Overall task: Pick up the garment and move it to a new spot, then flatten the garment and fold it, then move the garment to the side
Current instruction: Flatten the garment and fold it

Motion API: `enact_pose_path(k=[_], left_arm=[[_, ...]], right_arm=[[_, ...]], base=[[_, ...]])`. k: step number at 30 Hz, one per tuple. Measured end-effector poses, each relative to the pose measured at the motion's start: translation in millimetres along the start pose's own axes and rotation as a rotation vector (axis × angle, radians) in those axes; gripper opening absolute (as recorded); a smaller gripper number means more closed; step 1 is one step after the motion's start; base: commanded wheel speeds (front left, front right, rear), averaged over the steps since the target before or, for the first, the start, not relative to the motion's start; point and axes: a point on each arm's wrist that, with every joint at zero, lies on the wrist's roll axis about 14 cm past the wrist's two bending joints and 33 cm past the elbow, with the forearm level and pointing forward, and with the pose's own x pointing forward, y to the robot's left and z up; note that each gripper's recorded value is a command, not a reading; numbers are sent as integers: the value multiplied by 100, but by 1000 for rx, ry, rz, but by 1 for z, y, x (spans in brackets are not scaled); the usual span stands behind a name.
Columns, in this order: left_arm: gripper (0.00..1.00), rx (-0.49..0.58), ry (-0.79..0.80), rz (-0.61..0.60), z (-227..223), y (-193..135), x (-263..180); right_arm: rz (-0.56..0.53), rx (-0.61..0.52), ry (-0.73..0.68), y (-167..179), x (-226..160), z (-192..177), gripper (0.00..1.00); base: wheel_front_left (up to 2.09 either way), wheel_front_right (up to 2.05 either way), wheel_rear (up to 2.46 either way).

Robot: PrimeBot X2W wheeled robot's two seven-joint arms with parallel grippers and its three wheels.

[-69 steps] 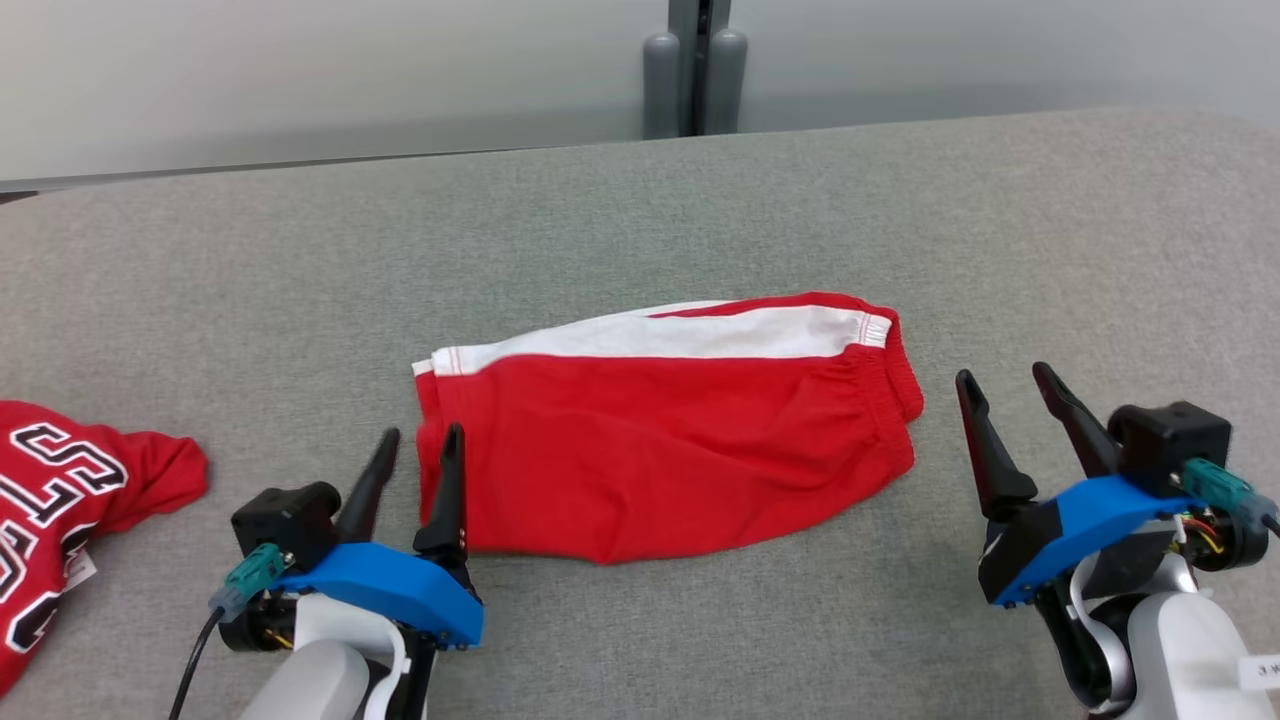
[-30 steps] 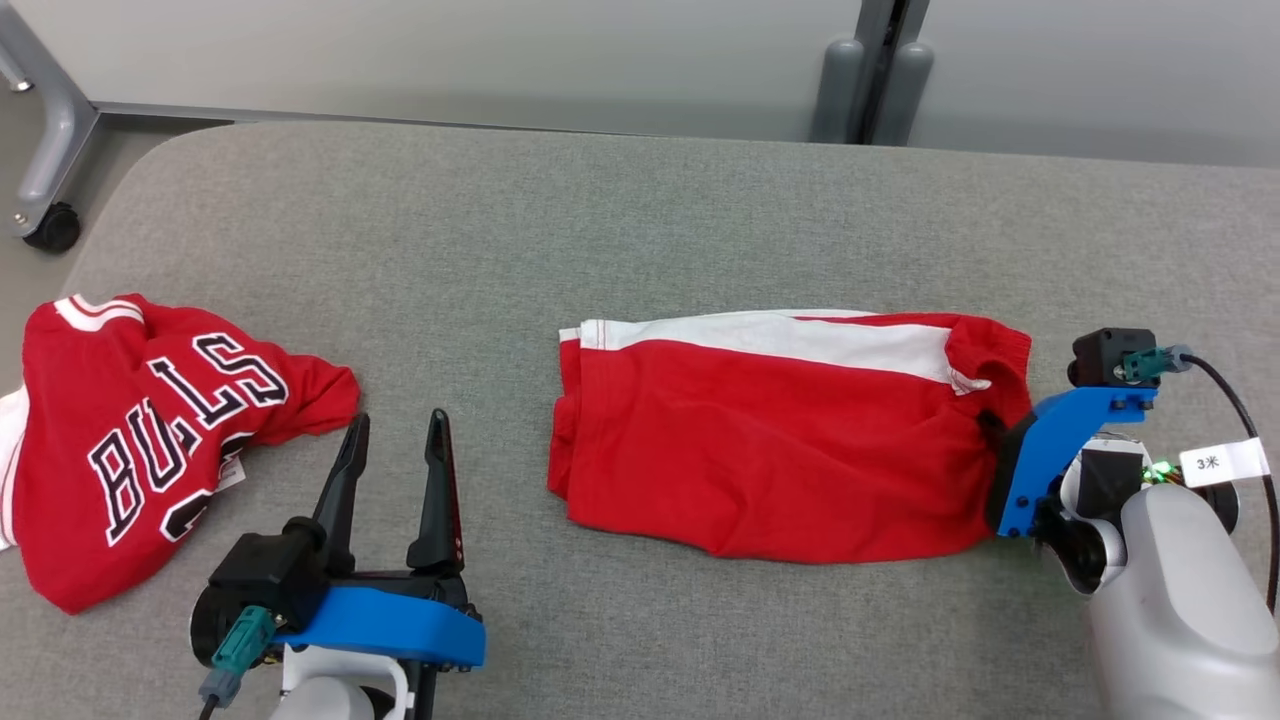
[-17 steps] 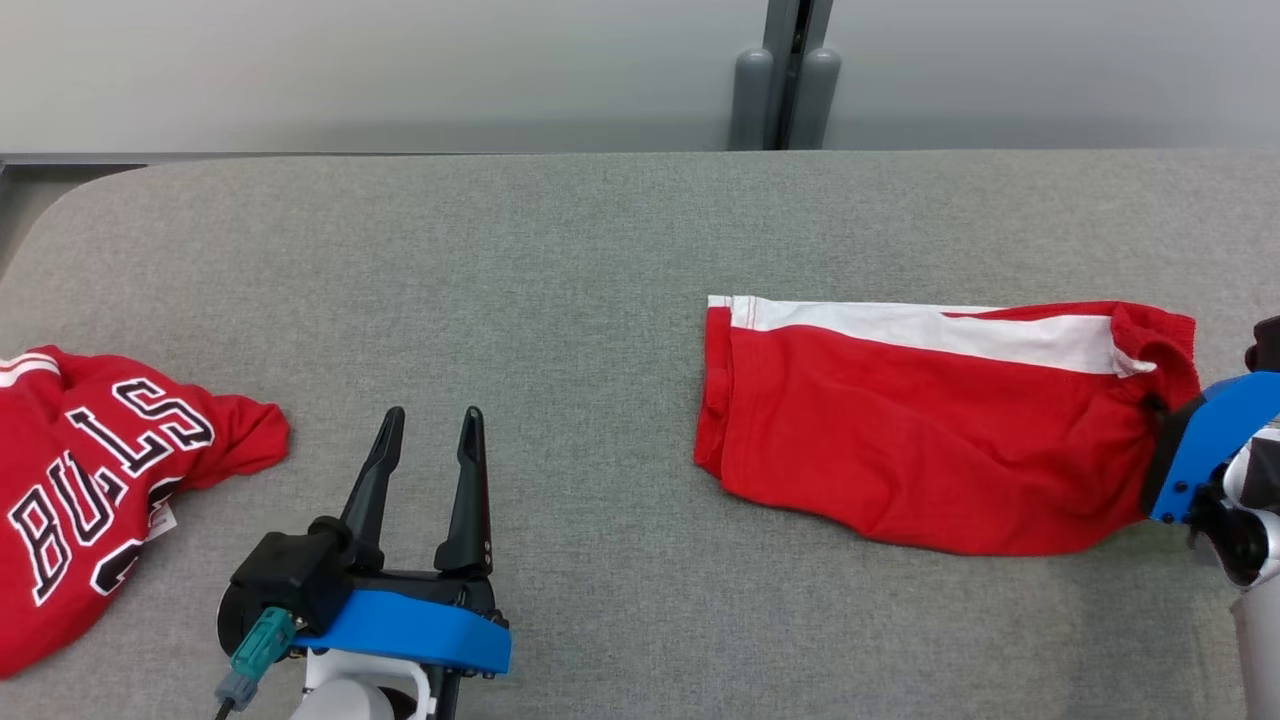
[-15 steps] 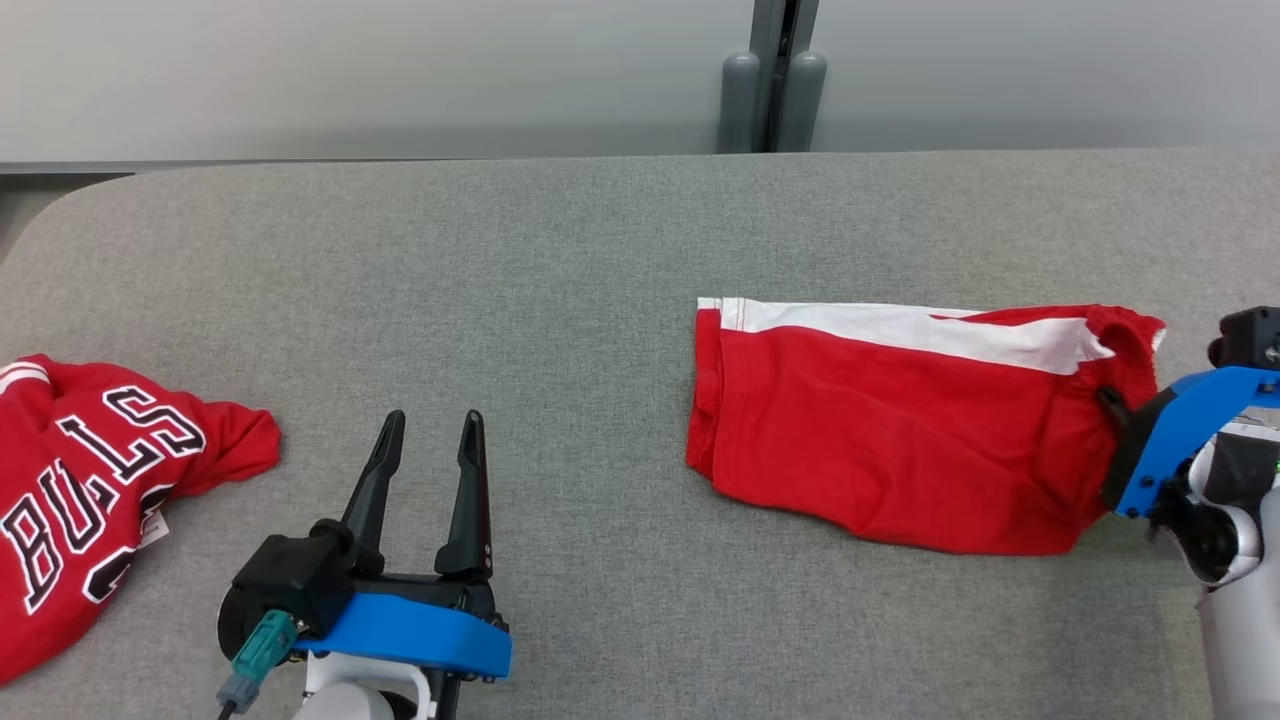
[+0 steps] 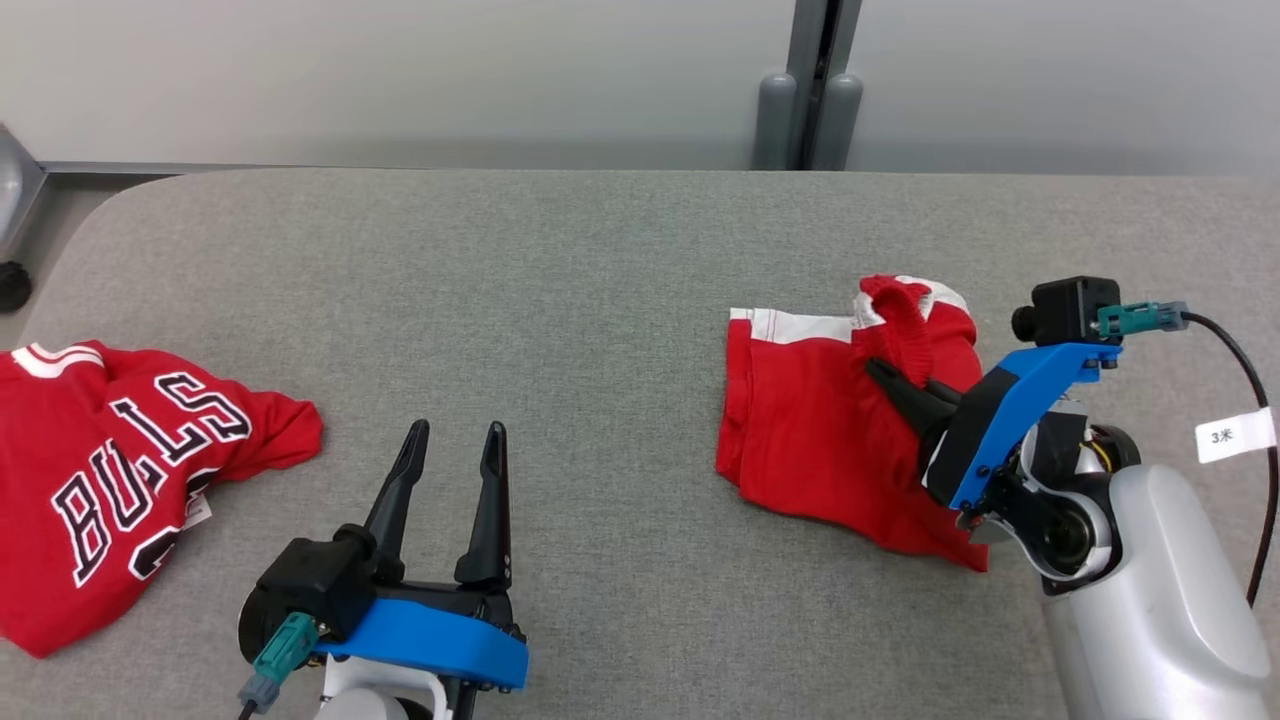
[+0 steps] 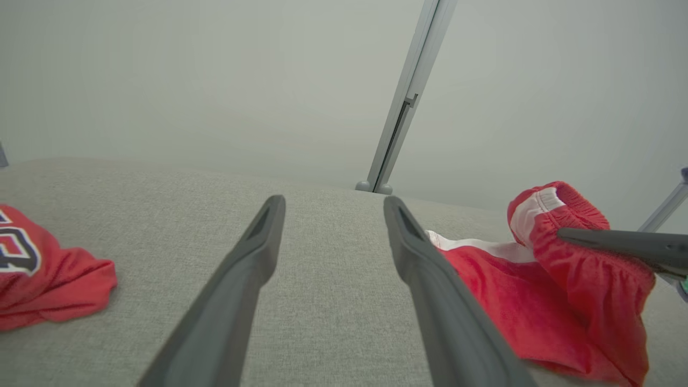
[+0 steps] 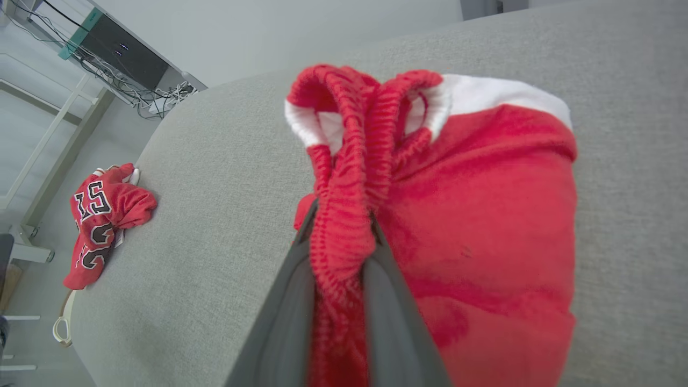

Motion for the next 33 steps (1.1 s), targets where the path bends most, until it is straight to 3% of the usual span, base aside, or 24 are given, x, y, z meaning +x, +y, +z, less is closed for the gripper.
enact_pose_path(k=[7, 8, 9, 10, 17, 23, 29, 33], left_arm=[[100, -10, -3, 36, 1, 8, -10], [100, -11, -2, 42, 0, 9, -11], [100, -11, -2, 47, 0, 10, -12], [100, -12, -2, 51, 0, 11, -13], [100, -15, -4, 63, 0, 14, -15], [100, -16, -13, 63, 2, 14, -10], [100, 5, -40, 43, 10, 11, 1], [100, 24, -52, 48, 14, 14, 7]], right_arm=[[64, 17, 54, 24, 23, -19, 0], [72, 18, 63, 28, 27, -23, 9], [77, 19, 69, 30, 30, -26, 46], [83, 19, 69, 33, 34, -28, 100], [166, -10, 42, 66, 48, -28, 100], [164, -130, -120, 72, 45, -2, 100], [59, -333, -336, 43, 24, 32, 100], [-28, -344, -424, 13, 2, 31, 100]], base=[[0, 0, 0], [0, 0, 0], [0, 0, 0], [0, 0, 0], [0, 0, 0], [0, 0, 0], [0, 0, 0], [0, 0, 0]])
